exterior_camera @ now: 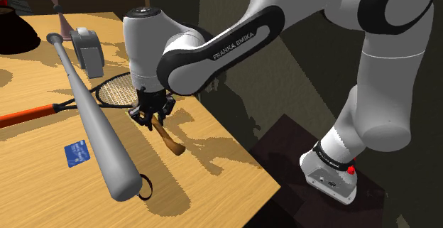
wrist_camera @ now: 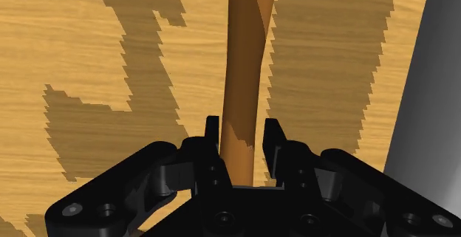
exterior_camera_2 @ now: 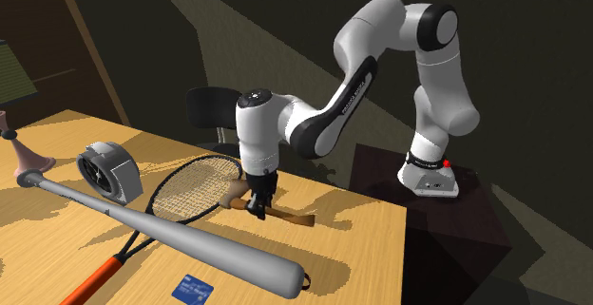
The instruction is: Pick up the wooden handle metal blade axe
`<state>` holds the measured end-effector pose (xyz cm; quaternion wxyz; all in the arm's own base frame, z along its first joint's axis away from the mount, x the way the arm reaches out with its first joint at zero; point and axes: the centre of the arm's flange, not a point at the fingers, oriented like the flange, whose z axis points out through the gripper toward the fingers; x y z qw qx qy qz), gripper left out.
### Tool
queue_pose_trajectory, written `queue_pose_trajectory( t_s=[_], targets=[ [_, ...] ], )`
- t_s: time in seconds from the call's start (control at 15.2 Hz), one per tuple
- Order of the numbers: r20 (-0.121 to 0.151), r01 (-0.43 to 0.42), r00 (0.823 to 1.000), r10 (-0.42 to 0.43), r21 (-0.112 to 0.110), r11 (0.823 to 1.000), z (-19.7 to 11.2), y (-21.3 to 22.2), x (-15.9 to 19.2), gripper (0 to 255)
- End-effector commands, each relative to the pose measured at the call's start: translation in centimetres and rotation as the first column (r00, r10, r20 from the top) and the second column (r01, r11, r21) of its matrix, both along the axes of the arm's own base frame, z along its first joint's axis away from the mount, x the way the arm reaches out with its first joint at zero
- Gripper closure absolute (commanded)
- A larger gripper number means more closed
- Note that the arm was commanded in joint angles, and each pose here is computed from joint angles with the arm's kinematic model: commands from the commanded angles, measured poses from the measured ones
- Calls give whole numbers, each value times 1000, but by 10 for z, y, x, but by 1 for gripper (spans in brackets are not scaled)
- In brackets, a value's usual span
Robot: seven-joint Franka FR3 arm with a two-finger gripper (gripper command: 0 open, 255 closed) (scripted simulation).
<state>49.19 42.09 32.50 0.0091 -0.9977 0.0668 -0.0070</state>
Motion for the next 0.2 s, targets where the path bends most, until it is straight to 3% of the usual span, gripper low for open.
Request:
queue_pose_trajectory(
  t_s=[0.0,0.13],
  targets=[
    [0,0,1000,0,0,1000,11,0,0,255],
    [0,0,1000,0,0,1000,12,0,0,255]
  ],
)
